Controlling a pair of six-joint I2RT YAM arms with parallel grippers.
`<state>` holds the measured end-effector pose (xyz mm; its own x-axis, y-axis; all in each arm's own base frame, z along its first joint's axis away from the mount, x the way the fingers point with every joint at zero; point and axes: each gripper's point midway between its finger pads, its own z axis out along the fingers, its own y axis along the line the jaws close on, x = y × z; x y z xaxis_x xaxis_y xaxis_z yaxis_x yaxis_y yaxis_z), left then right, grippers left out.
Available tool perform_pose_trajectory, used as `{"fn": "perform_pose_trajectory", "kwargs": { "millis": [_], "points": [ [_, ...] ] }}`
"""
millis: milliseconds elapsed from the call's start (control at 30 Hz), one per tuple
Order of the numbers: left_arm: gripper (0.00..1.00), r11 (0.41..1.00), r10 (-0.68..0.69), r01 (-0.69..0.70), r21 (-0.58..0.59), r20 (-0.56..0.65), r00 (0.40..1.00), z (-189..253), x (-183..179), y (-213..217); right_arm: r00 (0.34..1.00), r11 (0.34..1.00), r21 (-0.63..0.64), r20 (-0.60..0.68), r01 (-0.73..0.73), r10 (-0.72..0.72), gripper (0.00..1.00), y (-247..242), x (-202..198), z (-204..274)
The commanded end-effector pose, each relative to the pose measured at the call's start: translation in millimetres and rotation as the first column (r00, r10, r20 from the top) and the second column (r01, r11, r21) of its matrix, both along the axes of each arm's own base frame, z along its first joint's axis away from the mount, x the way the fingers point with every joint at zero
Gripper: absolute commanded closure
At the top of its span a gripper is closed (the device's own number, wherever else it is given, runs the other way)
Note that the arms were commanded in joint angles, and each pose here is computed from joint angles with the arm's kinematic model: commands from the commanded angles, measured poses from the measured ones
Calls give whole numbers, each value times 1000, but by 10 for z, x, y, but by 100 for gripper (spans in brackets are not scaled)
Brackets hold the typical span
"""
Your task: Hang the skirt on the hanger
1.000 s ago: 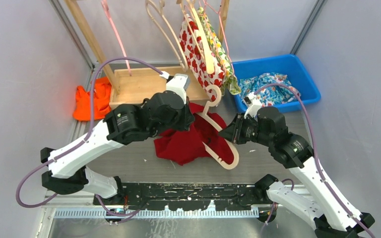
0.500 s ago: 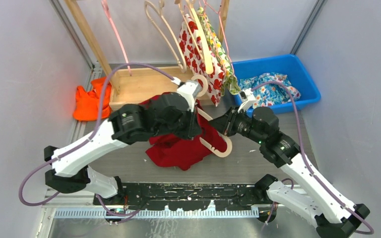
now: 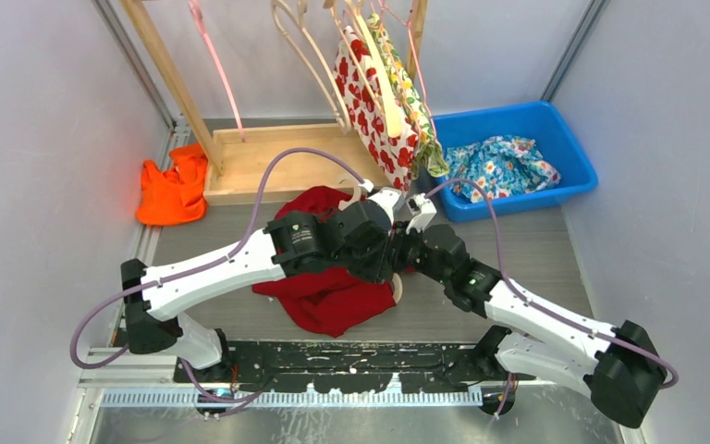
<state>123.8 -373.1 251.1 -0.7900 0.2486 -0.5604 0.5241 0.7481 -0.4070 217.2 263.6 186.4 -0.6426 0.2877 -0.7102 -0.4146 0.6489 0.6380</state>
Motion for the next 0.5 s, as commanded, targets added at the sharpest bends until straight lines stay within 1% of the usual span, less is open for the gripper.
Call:
{"fn": "perform_pose_trajectory", "kwargs": {
  "millis": [0,133,167,233,300,400,467],
  "points": [
    [100,972,-92,89,-220,-4,996,416,-144,-446,986,987,144,135,75,-95,99,137,263,305],
    [100,978,-75,64,-199,-47,996,121,-118,-433,992,990,135,105,49,-63,99,246,220,91],
    [99,980,-68,56,-191,-58,996,36,-110,-406,994,990,134,98,42,-55,99,274,201,35],
    [92,987,-41,29,-159,-73,997,-135,-79,-298,996,993,116,80,23,-33,99,315,136,-101],
    [83,991,-2,-9,-132,-84,996,-303,-38,-151,998,995,99,56,11,-16,99,336,70,-236],
    [72,986,51,-66,-150,-100,994,-423,22,51,1000,997,76,27,-15,13,99,351,-41,-394],
    [67,982,76,-91,-163,-99,992,-449,56,157,1000,998,58,10,-30,29,99,348,-109,-503]
  ]
}}
